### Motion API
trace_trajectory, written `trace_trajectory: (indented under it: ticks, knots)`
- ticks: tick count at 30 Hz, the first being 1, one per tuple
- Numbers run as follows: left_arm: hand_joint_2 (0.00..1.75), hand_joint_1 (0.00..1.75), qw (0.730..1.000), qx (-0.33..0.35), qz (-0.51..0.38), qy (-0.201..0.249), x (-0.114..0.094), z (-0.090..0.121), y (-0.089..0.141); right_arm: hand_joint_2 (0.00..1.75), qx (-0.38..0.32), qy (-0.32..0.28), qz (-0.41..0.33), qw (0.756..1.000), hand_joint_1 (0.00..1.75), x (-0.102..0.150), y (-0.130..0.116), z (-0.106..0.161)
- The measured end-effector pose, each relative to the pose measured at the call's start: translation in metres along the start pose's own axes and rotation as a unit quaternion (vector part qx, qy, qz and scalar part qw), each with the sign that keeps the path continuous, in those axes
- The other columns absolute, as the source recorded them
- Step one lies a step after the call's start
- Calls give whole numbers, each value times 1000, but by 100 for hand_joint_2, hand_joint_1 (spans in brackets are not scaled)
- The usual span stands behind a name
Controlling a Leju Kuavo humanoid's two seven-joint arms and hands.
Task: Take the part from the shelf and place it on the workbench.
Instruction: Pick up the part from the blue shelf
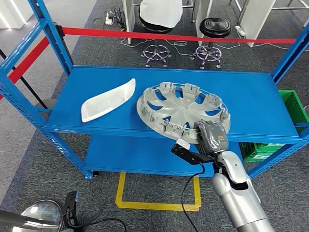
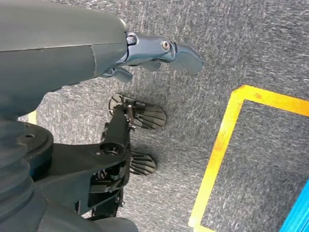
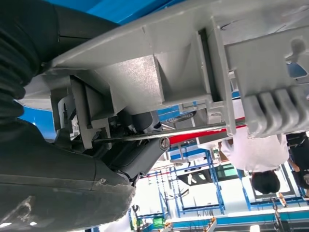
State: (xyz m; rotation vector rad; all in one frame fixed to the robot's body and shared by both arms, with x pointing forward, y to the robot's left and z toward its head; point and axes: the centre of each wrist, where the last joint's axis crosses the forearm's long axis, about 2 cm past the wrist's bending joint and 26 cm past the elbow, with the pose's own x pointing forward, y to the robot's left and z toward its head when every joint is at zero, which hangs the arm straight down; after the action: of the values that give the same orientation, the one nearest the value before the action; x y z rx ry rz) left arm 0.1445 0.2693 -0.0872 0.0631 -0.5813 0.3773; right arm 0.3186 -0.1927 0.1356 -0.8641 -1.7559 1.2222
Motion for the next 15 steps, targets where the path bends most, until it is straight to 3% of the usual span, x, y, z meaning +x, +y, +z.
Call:
trace_trajectory:
  ticks: [8, 15]
  knots:
    - [175, 0, 1000, 0, -9, -10, -2, 3, -18, 175, -68, 17, -42, 997, 175, -8, -8, 31]
    - [175, 0, 999, -9, -25, -20, 8, 4, -39, 175, -150, 17, -89, 984, 175, -20, -32, 56]
